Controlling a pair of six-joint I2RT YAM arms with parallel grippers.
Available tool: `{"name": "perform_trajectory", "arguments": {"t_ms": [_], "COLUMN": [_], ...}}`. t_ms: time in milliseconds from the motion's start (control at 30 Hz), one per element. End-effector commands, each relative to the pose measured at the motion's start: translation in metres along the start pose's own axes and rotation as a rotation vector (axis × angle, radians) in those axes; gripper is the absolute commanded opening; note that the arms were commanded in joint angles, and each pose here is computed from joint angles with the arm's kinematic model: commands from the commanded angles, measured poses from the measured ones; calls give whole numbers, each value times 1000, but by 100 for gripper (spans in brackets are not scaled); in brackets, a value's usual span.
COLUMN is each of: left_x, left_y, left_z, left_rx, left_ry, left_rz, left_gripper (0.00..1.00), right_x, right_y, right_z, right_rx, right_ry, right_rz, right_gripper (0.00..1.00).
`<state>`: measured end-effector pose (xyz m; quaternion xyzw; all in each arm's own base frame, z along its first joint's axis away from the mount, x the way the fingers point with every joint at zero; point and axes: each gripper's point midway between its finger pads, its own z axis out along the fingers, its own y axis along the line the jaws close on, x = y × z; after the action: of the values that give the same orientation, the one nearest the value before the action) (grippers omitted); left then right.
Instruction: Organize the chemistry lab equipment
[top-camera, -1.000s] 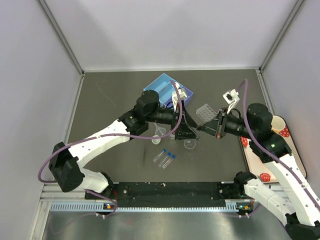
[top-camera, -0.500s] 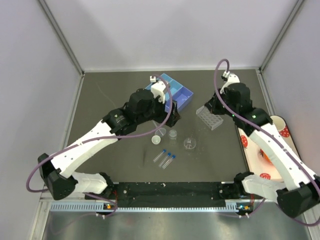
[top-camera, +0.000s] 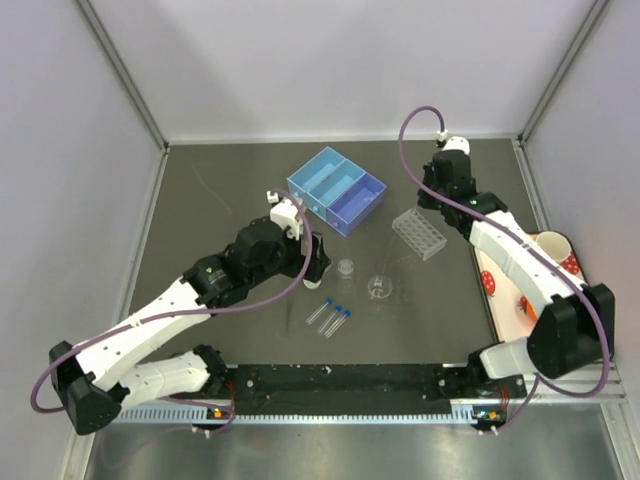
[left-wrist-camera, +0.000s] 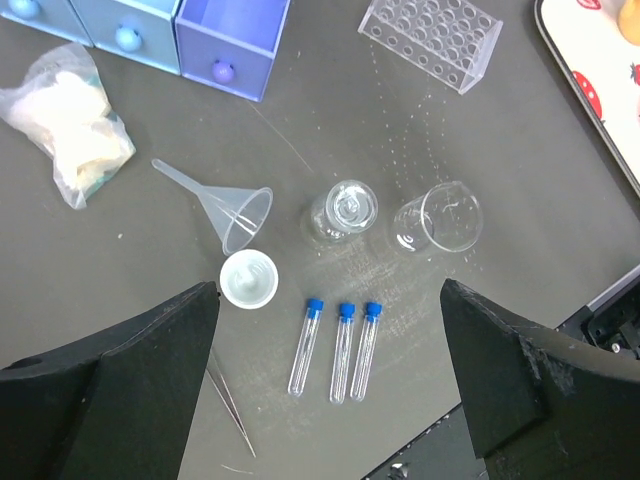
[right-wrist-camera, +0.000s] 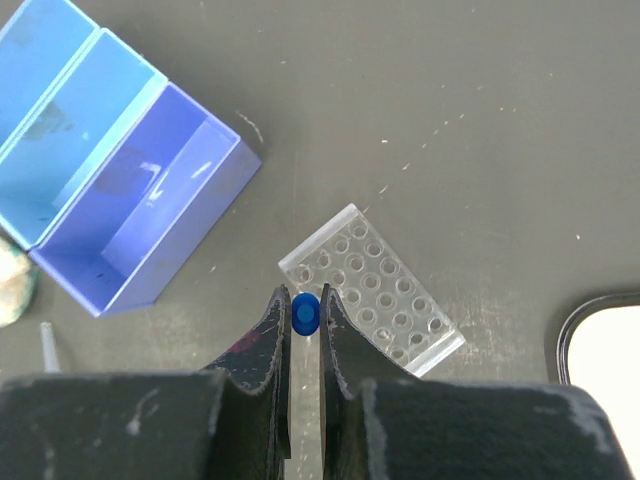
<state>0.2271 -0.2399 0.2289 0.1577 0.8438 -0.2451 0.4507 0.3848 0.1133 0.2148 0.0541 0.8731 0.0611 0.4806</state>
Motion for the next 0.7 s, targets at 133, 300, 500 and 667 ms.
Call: {"name": "perform_trajectory", "arguments": {"t_ms": [133, 300, 500, 667], "left_x": [8, 17, 22, 21], "left_y": [-4, -4, -3, -4], "left_z": [3, 2, 1, -1], "left_rx": [40, 60, 62, 70], "left_ry": [-34, -37, -38, -46], "left_rz": [-48, -56, -48, -50], "left_gripper": [96, 96, 96, 96], "right_x": [-36, -36, -35, -28], "right_y": [-10, -18, -14, -17], "right_z": [39, 57, 68, 75], "right_rx": [93, 126, 117, 137], "right_ry": [-105, -96, -84, -69], "right_rz": [22, 24, 20, 1], "right_gripper": [0, 0, 0, 0]}}
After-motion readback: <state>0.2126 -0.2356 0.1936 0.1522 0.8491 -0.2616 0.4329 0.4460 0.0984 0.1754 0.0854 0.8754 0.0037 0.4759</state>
